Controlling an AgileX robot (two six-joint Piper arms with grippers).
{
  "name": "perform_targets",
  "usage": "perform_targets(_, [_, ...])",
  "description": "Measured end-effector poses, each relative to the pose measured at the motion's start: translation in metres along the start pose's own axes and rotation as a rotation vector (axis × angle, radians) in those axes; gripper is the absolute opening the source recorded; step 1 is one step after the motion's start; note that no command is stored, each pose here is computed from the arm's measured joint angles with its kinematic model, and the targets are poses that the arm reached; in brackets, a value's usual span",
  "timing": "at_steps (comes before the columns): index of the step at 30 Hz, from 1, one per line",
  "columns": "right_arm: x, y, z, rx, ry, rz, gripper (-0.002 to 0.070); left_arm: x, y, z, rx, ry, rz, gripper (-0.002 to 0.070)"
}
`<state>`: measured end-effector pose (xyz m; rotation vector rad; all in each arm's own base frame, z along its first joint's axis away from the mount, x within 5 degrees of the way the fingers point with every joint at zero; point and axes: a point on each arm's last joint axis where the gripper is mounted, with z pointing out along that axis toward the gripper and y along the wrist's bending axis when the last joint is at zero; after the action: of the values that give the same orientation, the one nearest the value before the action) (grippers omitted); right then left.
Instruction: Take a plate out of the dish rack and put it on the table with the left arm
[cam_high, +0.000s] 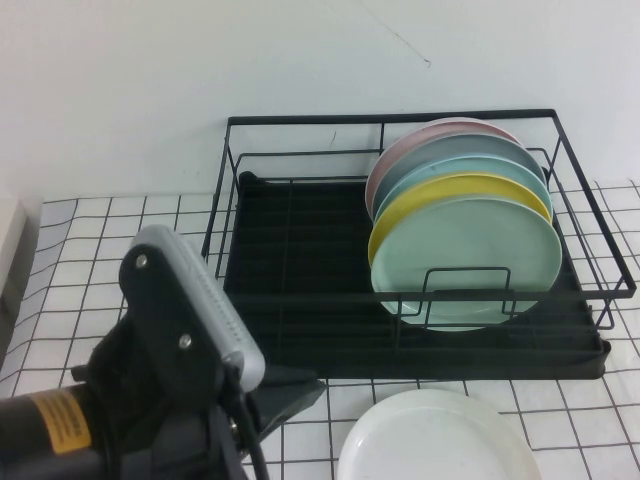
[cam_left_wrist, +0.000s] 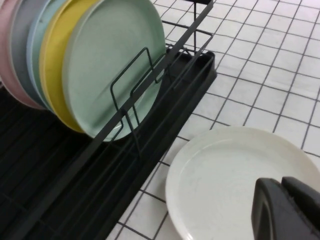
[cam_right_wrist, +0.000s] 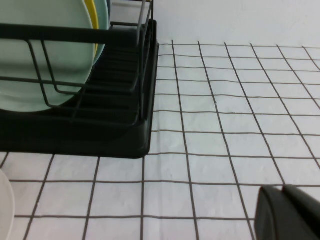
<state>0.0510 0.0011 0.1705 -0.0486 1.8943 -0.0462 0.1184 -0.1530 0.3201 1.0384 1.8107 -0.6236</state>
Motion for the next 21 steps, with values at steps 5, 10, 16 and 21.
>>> perform_targets(5, [0.0,0.0,0.0,0.0,0.0,0.0,-0.0001,0.017,0.003,-0.005,-0.077,-0.08,0.039,-0.0001])
perform_targets(10, [0.0,0.0,0.0,0.0,0.0,0.0,-0.0001,0.052,0.008,-0.028,-0.22,-0.255,0.037,-0.0001])
perform_targets(16, [0.0,0.0,0.0,0.0,0.0,0.0,-0.0001,0.128,0.016,-0.058,-0.451,-0.424,-0.051,-0.0002])
perform_targets(21, [0.0,0.0,0.0,0.0,0.0,0.0,-0.0001,0.162,0.018,-0.072,-0.628,-0.463,-0.131,-0.0002])
